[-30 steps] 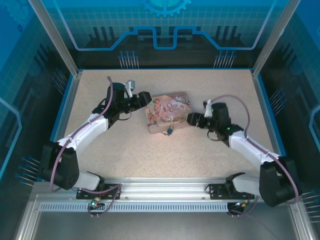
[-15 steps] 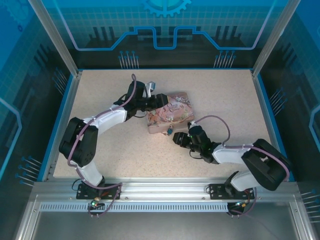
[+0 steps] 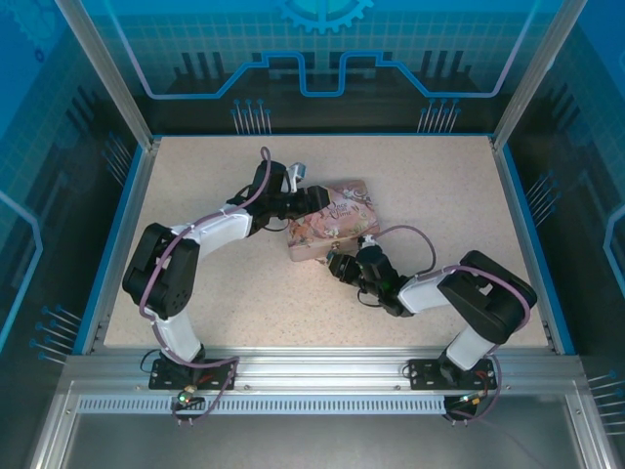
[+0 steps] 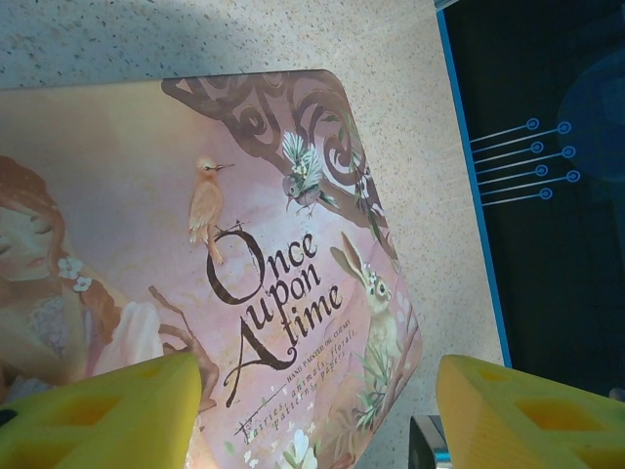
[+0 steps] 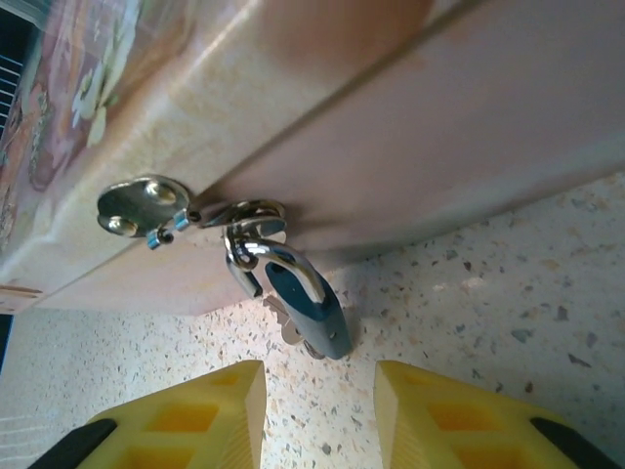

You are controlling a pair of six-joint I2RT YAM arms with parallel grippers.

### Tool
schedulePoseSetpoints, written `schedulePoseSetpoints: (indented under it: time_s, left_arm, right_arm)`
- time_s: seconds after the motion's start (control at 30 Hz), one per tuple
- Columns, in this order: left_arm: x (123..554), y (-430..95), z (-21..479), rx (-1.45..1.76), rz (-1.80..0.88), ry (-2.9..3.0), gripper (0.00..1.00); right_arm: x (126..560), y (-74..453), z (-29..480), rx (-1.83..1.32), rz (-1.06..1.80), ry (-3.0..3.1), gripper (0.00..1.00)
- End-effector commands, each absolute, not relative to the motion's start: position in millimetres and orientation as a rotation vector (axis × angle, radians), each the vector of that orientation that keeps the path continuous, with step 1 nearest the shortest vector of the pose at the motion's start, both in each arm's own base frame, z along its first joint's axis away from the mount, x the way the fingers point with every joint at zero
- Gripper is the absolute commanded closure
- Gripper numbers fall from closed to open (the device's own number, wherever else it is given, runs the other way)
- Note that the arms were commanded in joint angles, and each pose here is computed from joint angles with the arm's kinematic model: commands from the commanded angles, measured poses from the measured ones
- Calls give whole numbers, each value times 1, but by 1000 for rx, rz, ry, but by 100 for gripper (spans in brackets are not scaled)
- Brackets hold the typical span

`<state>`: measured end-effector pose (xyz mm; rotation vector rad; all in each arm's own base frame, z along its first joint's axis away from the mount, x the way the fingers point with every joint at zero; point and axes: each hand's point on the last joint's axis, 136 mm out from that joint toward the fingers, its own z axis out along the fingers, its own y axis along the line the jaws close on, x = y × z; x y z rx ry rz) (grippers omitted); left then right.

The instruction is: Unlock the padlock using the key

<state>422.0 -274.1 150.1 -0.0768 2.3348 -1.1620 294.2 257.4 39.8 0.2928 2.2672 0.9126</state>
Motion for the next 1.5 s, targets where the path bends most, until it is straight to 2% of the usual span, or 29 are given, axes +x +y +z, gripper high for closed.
schedulePoseSetpoints:
  time_s: [0.0, 0.5, 0.87, 0.97, 1.13, 1.47]
  left_arm:
    - [430, -282, 164, -57, -1211, 2291, 35]
    - [431, -278, 156, -78, -1202, 2308, 35]
    - [433, -276, 153, -90, -1200, 2311, 35]
    - [433, -274, 150, -103, -1189, 2318, 35]
    - [434, -267, 139, -135, -1140, 2336, 35]
    - [418, -258, 113, -197, -1126, 2378, 37]
  right_arm:
    - [301, 265, 42, 306, 924, 2239, 66]
    - [308, 269, 28, 346, 965, 2252, 70]
    - [309, 266, 25, 378, 962, 2264, 88]
    - [307, 262, 22, 419, 947, 2279, 91]
    - [298, 242, 8, 562, 840, 2349, 91]
    - [301, 225, 7, 723, 810, 2336, 92]
